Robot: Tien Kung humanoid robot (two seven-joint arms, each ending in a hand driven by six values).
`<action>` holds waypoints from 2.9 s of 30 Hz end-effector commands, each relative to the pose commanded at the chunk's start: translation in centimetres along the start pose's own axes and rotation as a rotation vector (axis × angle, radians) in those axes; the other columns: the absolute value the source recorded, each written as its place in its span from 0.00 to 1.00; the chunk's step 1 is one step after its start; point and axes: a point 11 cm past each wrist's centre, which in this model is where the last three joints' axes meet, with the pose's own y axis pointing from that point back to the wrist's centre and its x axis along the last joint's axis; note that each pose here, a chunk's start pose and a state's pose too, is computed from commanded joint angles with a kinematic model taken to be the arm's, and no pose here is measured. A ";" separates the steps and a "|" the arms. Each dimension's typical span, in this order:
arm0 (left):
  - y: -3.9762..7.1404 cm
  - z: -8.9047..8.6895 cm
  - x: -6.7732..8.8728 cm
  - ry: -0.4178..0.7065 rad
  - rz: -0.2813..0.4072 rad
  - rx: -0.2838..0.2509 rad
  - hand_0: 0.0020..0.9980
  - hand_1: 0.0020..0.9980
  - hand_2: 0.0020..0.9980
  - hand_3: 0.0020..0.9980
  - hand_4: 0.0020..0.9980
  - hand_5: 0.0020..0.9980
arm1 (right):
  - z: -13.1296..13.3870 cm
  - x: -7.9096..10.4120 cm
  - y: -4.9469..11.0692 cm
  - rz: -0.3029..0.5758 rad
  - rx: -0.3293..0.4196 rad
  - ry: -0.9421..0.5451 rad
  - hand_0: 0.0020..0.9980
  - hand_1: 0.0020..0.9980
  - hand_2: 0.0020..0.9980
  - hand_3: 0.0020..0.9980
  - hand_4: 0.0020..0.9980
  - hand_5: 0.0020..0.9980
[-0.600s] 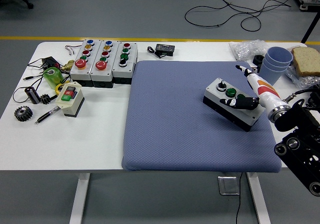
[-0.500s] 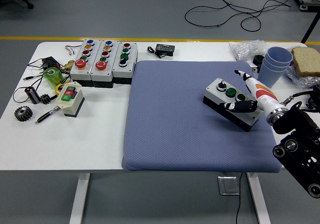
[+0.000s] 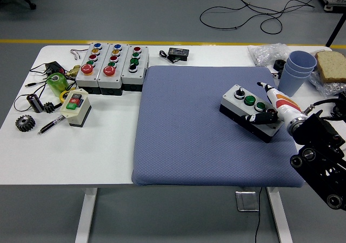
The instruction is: Pick up the button,place it on the desk,press the button,press the button
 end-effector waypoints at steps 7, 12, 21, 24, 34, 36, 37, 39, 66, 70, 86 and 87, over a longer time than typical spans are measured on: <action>0.0 0.0 0.0 0.000 0.000 0.000 0.78 0.94 0.97 0.91 0.68 0.90 | 0.4 -0.1 -0.2 -0.011 -0.059 0.094 0.82 0.74 0.83 0.91 0.98 0.27; 0.0 0.0 0.0 0.001 0.001 0.000 0.78 0.94 0.97 0.91 0.67 0.90 | 0.6 -0.1 -0.4 -0.019 -0.076 0.130 0.70 0.62 0.72 0.82 0.97 0.26; 0.0 0.0 0.0 0.001 0.001 0.000 0.77 0.94 0.97 0.91 0.67 0.90 | 0.3 0.6 -0.9 0.007 -0.085 0.203 0.47 0.45 0.57 0.69 0.94 0.23; 0.0 0.0 0.0 0.001 0.001 0.000 0.77 0.94 0.97 0.91 0.67 0.89 | 0.2 0.9 -0.9 0.023 -0.081 0.211 0.41 0.40 0.53 0.62 0.87 0.17; 0.0 0.0 0.0 0.001 0.002 -0.001 0.77 0.94 0.97 0.91 0.67 0.89 | -0.6 2.5 -0.3 0.127 0.083 0.144 0.07 0.01 0.30 0.43 0.61 0.08; 0.0 0.0 0.0 0.001 0.002 0.000 0.77 0.94 0.97 0.91 0.67 0.89 | -1.1 2.7 0.0 0.125 0.144 0.142 0.07 0.01 0.30 0.43 0.61 0.08; 0.0 0.0 0.0 0.000 0.002 0.000 0.77 0.94 0.97 0.91 0.67 0.89 | -1.3 2.7 0.2 0.120 0.166 0.149 0.07 0.01 0.30 0.43 0.61 0.08; 0.0 -0.1 0.0 0.000 0.003 0.000 0.77 0.94 0.97 0.91 0.67 0.89 | -2.0 2.6 0.8 0.096 0.254 0.182 0.07 0.01 0.30 0.43 0.61 0.08; -0.1 -0.4 0.0 -0.012 0.008 0.004 0.77 0.93 0.97 0.90 0.67 0.90 | -5.6 -3.9 4.0 -0.129 0.484 0.413 0.10 0.01 0.31 0.43 0.78 0.22; -0.1 -0.4 0.0 -0.012 0.009 0.003 0.77 0.93 0.97 0.90 0.67 0.90 | -5.4 -4.3 3.9 -0.170 0.460 0.443 0.15 0.10 0.40 0.53 0.86 0.31; 0.0 -0.1 -0.1 -0.018 0.011 -0.004 0.77 0.93 0.96 0.90 0.67 0.90 | -5.4 -3.9 4.0 -0.252 0.419 0.468 0.87 0.71 0.91 0.98 0.94 0.40; 0.0 -0.1 -0.1 -0.018 0.010 -0.004 0.77 0.93 0.96 0.90 0.67 0.90 | -5.5 -3.8 4.1 -0.245 0.425 0.457 0.87 0.71 0.91 0.98 0.94 0.40</action>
